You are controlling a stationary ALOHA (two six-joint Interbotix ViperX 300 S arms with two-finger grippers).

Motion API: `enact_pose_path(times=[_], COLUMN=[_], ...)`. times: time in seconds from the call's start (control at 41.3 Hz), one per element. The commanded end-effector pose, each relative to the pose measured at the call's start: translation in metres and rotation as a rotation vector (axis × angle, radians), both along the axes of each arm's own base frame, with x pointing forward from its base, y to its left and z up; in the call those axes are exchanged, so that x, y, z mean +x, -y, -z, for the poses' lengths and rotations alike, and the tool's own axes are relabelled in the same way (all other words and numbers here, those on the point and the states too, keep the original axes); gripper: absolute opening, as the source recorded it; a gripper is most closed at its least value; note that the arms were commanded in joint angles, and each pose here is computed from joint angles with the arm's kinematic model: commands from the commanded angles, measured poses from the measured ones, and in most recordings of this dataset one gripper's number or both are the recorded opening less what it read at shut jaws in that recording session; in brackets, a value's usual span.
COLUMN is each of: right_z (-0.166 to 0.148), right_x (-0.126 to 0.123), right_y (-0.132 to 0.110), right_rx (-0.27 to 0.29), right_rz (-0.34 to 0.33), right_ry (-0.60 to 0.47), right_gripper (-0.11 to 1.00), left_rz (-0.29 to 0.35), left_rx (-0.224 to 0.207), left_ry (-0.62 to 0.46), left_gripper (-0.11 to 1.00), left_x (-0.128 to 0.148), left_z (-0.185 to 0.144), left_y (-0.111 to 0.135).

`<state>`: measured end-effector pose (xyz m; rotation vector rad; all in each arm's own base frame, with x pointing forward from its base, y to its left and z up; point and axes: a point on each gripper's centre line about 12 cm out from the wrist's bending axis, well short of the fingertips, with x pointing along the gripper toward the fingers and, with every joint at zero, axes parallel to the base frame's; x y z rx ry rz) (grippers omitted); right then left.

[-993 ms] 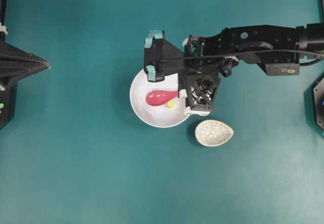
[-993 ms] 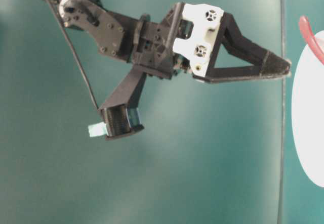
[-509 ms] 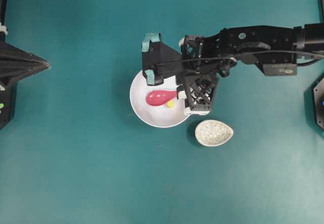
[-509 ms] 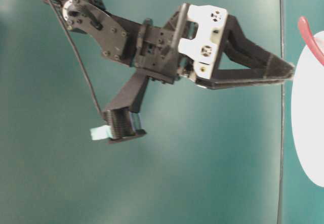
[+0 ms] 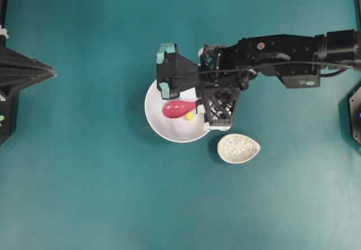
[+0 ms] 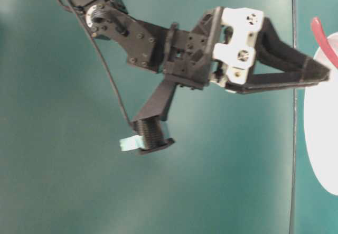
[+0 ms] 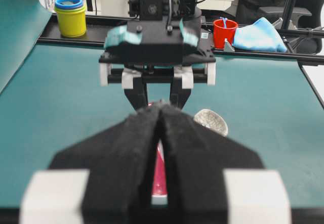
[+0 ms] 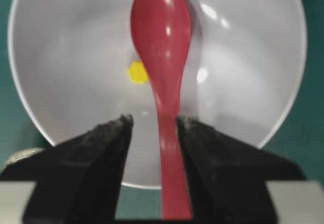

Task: Scoop the yellow hexagonal prism block from the bowl with a spoon using the right arm.

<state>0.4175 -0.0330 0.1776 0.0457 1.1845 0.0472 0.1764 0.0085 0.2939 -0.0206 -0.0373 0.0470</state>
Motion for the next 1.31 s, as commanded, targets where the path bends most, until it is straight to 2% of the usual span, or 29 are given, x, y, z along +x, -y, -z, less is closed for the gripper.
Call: enact_pose_path(times=[0.0, 0.363, 0.897, 1.284], right_z=[-0.007, 0.006, 0.017, 0.021], right_x=[0.000, 0.002, -0.003, -0.007], right_y=[0.001, 0.002, 0.016, 0.014], right_rx=[-0.004, -0.033, -0.038, -0.020], right_rz=[0.003, -0.032, 0.007, 0.016], right_ry=[0.032, 0.044, 0.052, 0.036], right_gripper=[0.48, 0.48, 0.48, 0.47], left_rz=[-0.001, -0.001, -0.001, -0.001], left_rx=[0.004, 0.004, 0.006, 0.004], left_ry=[0.024, 0.024, 0.024, 0.024], left_gripper=[0.00, 0.00, 0.00, 0.00], left_x=[0.002, 0.002, 0.002, 0.002], left_z=[-0.011, -0.011, -0.011, -0.011], left_y=[0.000, 0.000, 0.000, 0.000])
